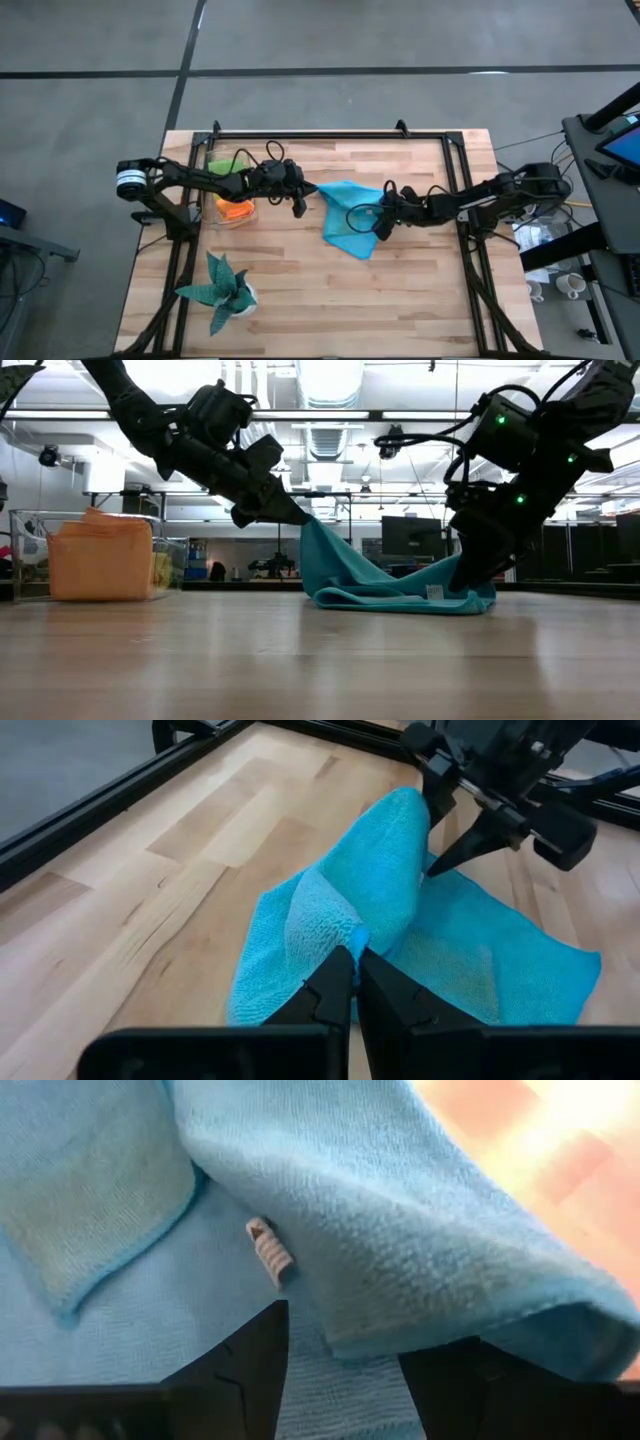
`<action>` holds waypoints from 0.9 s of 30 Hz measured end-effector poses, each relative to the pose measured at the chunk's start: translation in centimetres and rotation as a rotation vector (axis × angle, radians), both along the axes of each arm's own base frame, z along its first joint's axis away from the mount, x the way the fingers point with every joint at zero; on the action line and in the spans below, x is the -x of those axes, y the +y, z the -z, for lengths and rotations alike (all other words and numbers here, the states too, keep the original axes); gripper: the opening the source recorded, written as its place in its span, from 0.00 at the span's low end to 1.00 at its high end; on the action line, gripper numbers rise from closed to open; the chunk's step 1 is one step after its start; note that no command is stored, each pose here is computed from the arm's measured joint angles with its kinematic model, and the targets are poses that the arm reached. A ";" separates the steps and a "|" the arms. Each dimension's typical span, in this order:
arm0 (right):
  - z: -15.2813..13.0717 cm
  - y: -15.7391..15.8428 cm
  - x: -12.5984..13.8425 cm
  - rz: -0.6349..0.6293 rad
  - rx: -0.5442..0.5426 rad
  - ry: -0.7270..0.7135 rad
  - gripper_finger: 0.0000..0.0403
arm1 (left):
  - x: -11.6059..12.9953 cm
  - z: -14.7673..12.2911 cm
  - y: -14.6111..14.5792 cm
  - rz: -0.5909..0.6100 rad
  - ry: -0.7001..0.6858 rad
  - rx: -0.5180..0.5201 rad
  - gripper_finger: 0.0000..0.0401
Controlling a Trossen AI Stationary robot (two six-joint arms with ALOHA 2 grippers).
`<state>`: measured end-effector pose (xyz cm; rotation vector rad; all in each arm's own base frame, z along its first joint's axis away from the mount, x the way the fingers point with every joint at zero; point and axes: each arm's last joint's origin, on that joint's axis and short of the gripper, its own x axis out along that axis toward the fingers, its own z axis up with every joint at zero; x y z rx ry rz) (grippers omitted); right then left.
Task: Roll microfiber towels into tight, uniform cylinder then place into a basket
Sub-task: Fold the blue microfiber towel
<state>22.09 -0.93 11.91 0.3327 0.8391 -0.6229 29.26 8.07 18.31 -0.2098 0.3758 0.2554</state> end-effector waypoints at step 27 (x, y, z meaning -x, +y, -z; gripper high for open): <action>-7.0 -0.6 0.1 0.179 0.006 -0.330 0.02 | 0.3 -0.1 0.0 0.000 -0.002 0.000 0.00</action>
